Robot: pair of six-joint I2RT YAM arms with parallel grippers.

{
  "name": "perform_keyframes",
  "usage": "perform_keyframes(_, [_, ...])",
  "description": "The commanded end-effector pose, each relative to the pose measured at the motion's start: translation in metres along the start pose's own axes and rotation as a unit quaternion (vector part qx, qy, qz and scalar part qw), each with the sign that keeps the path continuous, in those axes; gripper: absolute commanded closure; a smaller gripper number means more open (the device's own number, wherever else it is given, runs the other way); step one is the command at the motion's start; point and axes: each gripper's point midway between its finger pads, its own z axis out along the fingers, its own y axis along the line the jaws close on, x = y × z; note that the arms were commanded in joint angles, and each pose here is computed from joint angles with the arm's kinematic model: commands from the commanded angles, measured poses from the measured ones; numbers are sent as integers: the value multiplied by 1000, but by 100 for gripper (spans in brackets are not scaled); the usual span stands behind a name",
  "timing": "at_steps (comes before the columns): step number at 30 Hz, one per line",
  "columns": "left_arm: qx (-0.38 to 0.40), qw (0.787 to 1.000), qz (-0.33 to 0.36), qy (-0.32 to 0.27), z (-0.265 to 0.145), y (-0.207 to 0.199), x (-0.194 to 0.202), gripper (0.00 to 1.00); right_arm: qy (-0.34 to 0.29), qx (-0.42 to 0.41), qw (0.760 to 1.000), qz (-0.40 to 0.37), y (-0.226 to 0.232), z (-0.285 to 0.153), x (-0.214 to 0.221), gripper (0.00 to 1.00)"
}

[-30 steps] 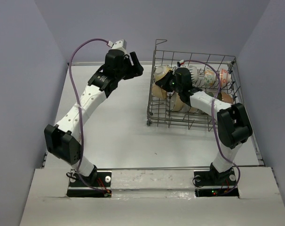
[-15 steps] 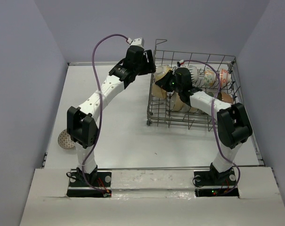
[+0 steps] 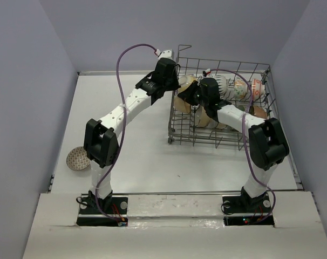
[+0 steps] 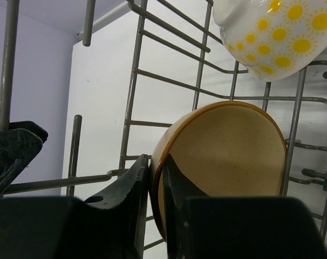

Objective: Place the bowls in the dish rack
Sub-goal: Turn the bowl upside down over the dish rack.

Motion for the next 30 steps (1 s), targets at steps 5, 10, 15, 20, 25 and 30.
perform_keyframes(5, [-46,999,-1,-21,-23,26,-9,100,39,118,991,-47,-73,9,38,99])
perform_keyframes(10, [-40,999,-4,-27,-33,25,-12,100,31,139,989,-35,-93,5,26,99])
perform_keyframes(15, [-34,999,-6,-29,-40,23,-15,100,37,147,988,-30,-102,4,29,99])
perform_keyframes(20, [-32,999,-10,-28,-45,24,-12,100,40,158,986,-24,-115,3,31,99])
perform_keyframes(25, [-30,999,-13,-32,-52,25,-13,100,44,172,984,-23,-127,3,32,96])
perform_keyframes(30, [-27,999,-13,-29,-54,25,-9,100,44,184,982,-28,-134,3,34,93])
